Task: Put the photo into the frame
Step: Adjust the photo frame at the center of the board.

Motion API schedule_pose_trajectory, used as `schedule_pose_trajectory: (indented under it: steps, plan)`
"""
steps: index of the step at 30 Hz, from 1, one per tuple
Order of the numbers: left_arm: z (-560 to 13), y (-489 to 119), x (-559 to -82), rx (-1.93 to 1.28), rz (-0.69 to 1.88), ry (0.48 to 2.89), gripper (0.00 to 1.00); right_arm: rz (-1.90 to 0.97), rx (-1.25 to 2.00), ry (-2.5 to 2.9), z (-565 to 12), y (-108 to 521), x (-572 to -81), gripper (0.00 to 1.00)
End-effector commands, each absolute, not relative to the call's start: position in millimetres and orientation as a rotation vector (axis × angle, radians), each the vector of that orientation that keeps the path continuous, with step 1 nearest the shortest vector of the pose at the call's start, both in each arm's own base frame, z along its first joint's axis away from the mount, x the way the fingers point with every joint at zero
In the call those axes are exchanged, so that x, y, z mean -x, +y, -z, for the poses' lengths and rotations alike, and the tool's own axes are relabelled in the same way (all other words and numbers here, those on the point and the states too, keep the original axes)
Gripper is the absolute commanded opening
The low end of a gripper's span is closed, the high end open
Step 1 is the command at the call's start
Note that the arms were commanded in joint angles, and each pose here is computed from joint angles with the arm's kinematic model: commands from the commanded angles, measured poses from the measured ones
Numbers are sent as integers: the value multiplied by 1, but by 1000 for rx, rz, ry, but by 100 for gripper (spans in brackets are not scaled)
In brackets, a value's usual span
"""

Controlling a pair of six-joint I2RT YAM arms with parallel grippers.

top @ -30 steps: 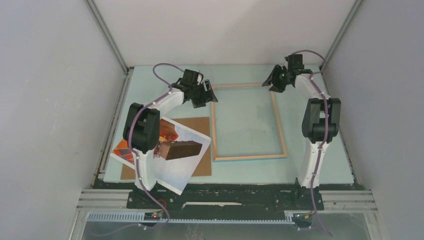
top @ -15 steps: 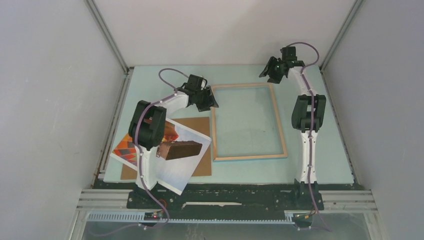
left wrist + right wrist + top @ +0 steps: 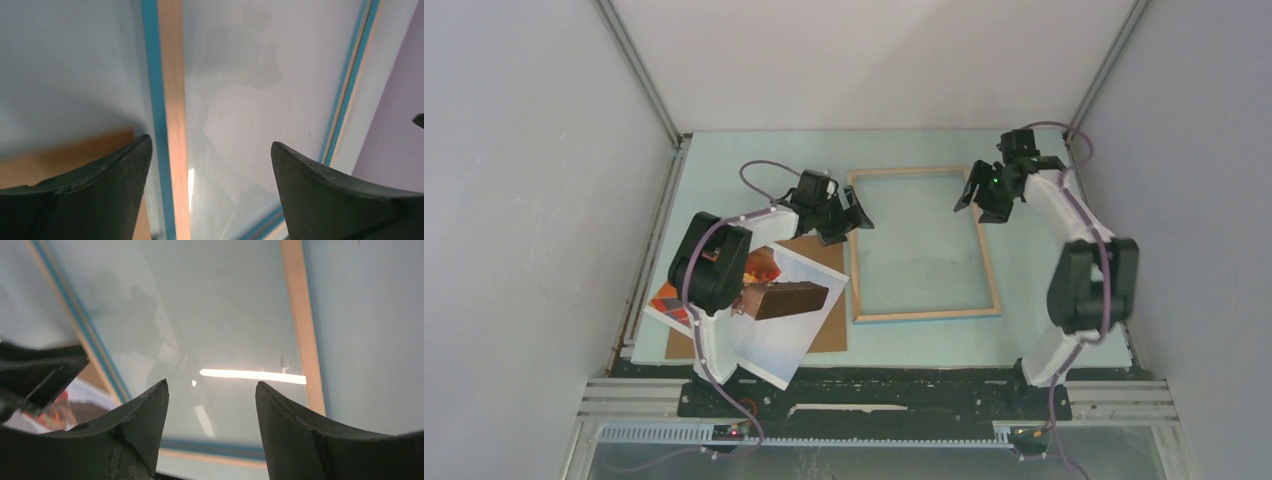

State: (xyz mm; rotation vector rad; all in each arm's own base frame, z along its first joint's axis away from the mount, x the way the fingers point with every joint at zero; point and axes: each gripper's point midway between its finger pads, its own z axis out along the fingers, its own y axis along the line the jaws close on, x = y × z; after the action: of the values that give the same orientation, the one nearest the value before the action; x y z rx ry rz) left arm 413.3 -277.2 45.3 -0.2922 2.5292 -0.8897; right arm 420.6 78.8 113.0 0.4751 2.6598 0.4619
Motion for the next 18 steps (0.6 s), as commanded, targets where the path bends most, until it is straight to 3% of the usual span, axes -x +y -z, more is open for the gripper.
schedule_pose_trajectory:
  steps: [1,10,13,18]
  plan:
    - [-98,-285,-373,232,1008,2468,99,-473,-424,2627,-148,84,-353,72]
    - [-202,-284,-301,-17,1245,2265,100,-496,-827,2686,-121,106,-218,68]
    - [-221,-280,-283,-79,1286,2225,100,-461,-1105,2646,-95,100,-190,61]
    - [-237,-271,-268,-153,1260,2184,100,-460,-1369,2476,-70,88,-182,61]
